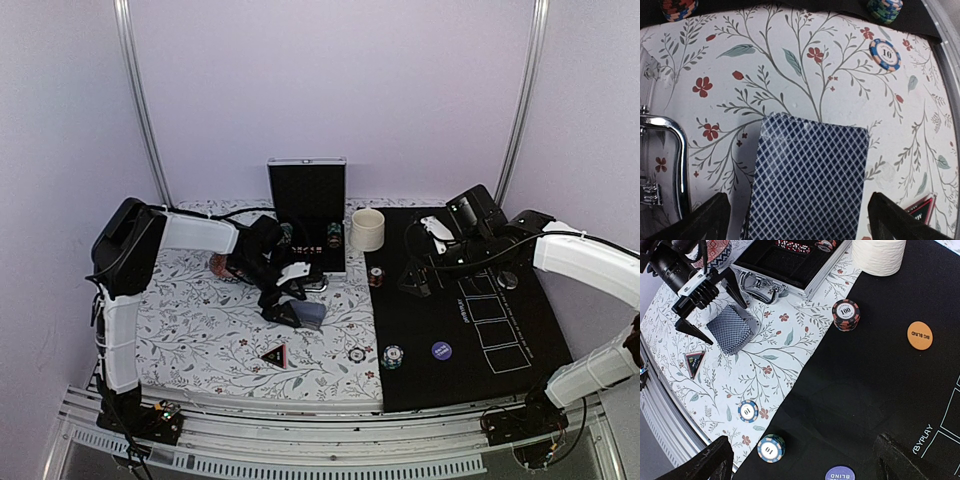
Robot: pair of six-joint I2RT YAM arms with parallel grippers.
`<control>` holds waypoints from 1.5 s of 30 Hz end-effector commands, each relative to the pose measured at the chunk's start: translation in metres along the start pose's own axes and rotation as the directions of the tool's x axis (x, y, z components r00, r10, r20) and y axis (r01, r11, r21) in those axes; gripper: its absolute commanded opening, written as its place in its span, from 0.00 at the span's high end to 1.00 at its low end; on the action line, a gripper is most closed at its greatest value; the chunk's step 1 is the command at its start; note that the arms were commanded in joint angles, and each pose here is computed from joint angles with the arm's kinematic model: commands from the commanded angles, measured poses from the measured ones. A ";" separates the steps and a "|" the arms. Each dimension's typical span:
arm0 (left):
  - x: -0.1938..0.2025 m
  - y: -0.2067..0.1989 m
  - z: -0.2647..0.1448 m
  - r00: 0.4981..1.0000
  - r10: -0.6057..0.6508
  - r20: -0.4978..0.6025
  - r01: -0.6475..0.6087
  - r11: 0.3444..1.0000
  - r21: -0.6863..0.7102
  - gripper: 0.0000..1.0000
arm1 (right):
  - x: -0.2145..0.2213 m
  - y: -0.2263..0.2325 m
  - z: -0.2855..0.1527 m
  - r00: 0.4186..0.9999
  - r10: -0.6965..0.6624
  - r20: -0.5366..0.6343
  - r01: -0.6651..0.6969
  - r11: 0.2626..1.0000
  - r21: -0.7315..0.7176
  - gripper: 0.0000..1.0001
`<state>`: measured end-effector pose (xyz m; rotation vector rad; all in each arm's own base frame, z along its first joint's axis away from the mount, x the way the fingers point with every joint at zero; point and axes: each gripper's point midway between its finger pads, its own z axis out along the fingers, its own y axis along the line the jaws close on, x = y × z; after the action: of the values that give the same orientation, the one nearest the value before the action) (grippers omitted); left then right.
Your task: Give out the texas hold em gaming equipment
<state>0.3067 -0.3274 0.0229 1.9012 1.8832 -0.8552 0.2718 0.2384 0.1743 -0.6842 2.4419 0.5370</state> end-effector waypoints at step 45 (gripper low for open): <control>-0.029 -0.021 -0.029 0.974 0.105 -0.198 -0.153 0.957 -0.247 0.37 | -0.053 0.045 -0.030 0.960 0.144 0.239 -0.079 0.962 -0.262 0.01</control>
<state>0.3004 -0.3275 0.0178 2.0368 1.8848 -0.4502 0.2731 0.2566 0.2179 -0.6008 2.2930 0.7310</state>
